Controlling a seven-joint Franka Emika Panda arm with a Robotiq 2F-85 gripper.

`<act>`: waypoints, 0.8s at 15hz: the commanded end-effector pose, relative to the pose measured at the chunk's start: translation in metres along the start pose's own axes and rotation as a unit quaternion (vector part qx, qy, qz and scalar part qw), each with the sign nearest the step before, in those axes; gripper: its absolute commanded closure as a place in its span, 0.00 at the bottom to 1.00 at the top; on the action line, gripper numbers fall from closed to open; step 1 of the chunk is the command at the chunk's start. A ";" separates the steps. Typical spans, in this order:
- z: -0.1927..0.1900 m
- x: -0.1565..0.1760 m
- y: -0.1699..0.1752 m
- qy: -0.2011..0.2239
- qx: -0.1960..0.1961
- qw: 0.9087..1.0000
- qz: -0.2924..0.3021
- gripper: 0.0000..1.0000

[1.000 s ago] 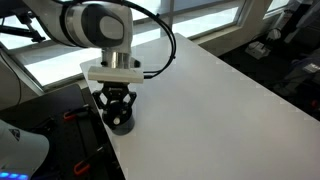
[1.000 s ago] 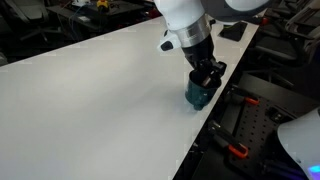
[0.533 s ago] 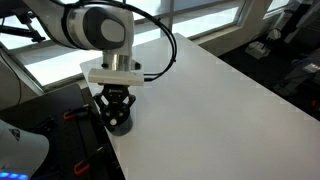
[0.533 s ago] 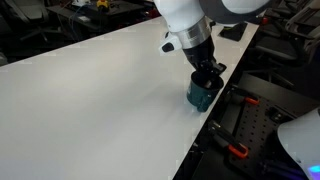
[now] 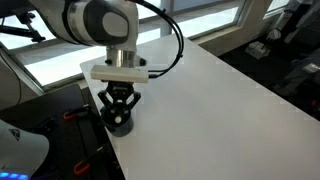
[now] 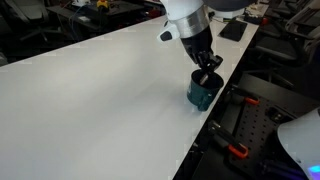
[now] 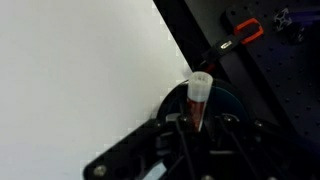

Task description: Shift the marker to the table

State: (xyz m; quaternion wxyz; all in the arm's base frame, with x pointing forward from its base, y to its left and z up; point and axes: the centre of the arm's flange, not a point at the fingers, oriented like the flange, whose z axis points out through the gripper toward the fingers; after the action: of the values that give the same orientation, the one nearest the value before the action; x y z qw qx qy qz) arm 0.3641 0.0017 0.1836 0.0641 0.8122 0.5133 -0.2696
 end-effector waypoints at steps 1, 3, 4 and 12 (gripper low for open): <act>-0.032 -0.022 0.001 0.004 -0.025 0.999 0.040 0.95; -0.045 -0.032 0.003 0.009 -0.035 0.997 0.063 0.95; -0.050 -0.037 0.003 0.012 -0.039 0.997 0.072 0.95; -0.063 -0.088 0.038 0.086 -0.077 0.967 0.226 0.95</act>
State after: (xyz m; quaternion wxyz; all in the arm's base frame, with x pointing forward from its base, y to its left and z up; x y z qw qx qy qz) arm 0.3864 -0.0425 0.2719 0.1233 0.8983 0.3838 -0.1746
